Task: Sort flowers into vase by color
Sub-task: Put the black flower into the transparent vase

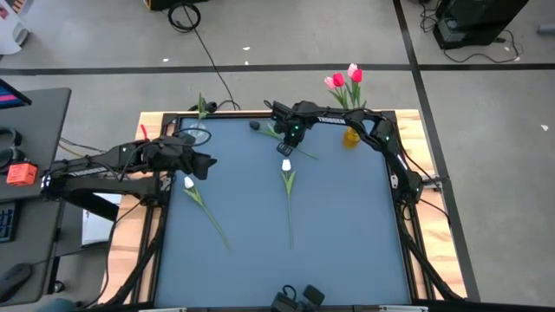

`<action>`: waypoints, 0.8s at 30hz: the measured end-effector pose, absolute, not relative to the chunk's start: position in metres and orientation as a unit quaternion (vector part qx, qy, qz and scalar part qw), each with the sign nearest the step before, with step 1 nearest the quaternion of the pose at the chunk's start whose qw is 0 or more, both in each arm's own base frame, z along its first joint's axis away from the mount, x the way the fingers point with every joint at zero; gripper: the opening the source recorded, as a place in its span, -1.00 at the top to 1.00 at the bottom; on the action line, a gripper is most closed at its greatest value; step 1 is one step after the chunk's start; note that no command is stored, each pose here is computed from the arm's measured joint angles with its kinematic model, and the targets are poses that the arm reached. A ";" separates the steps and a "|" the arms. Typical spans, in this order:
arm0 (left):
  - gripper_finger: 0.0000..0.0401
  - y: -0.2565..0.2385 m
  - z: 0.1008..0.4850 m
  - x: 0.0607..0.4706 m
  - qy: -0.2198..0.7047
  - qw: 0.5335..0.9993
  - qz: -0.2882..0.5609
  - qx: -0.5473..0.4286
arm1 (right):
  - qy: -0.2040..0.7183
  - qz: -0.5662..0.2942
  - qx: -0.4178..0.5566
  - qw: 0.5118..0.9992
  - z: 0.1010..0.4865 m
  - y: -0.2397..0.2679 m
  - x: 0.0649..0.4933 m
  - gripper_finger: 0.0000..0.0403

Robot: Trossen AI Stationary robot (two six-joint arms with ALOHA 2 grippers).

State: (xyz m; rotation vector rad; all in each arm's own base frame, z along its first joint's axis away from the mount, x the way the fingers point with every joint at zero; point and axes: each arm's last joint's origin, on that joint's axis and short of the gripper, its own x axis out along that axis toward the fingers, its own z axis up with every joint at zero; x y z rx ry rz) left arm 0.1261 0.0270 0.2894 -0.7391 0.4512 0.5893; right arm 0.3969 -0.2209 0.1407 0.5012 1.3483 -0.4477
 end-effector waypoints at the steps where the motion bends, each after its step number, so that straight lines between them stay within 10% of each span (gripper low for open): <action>1: 0.06 0.027 0.289 0.126 0.217 0.868 0.280 -0.347 | 0.612 -0.203 0.234 0.728 0.141 -0.220 0.397 0.93; 24: 0.09 0.022 0.294 0.130 0.170 0.845 0.285 -0.419 | 0.415 -0.179 0.306 0.838 0.291 -0.118 0.410 0.99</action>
